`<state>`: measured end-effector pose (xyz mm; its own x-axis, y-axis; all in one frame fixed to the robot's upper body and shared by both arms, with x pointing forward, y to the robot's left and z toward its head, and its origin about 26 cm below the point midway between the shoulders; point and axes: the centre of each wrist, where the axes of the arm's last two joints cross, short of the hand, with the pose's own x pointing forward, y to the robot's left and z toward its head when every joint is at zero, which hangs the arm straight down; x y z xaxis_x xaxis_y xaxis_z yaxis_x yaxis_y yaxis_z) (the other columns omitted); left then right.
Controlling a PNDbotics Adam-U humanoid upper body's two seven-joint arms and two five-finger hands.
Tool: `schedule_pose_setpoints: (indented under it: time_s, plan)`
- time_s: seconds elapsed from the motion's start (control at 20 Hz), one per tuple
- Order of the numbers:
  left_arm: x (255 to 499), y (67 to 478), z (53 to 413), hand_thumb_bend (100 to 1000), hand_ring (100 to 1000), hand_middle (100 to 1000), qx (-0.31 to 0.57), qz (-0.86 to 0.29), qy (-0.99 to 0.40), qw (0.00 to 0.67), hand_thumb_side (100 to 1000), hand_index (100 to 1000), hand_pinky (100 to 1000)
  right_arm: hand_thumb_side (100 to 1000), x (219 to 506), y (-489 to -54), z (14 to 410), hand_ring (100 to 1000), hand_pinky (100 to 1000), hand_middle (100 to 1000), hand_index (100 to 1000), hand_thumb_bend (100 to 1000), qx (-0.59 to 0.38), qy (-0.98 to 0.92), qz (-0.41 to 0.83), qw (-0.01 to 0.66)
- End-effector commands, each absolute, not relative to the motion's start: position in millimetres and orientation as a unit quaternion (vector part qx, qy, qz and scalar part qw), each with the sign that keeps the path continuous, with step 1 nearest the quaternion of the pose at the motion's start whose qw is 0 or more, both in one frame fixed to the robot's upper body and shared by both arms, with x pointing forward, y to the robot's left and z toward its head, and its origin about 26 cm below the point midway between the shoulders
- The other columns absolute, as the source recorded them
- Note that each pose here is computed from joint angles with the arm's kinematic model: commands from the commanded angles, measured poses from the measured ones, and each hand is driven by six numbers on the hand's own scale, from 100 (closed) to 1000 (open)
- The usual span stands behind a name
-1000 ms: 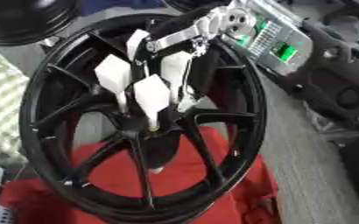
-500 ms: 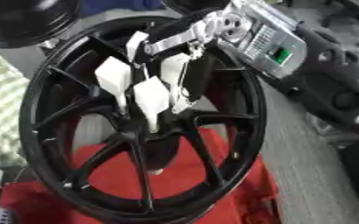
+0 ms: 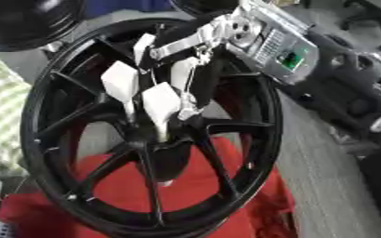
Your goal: Pull the pin out of the wheel hub.
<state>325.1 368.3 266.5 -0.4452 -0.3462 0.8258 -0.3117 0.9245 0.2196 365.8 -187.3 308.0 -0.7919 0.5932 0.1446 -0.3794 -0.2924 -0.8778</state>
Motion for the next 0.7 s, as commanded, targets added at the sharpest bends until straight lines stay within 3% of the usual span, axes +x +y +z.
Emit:
schedule_pose_setpoints:
  time_s: [0.05, 0.3, 0.7]
  plan:
    - [323.2, 369.4, 277.8, 779, 737, 758, 0.198, -0.023, -0.856, 0.476, 614, 805, 806, 152, 364.4, -188.1, 318.2, 684, 762, 623, 694, 451, -0.114, -0.515, 0.795, 0.301]
    - [323.6, 369.2, 276.8, 777, 738, 758, 0.198, -0.024, -0.855, 0.478, 615, 805, 807, 151, 365.9, -189.3, 317.9, 683, 762, 624, 695, 461, -0.117, -0.516, 0.793, 0.303]
    - [324.0, 368.9, 277.1, 773, 738, 759, 0.198, -0.024, -0.855, 0.478, 616, 804, 807, 140, 359.4, -189.9, 320.2, 658, 759, 524, 631, 410, -0.109, -0.526, 0.788, 0.302]
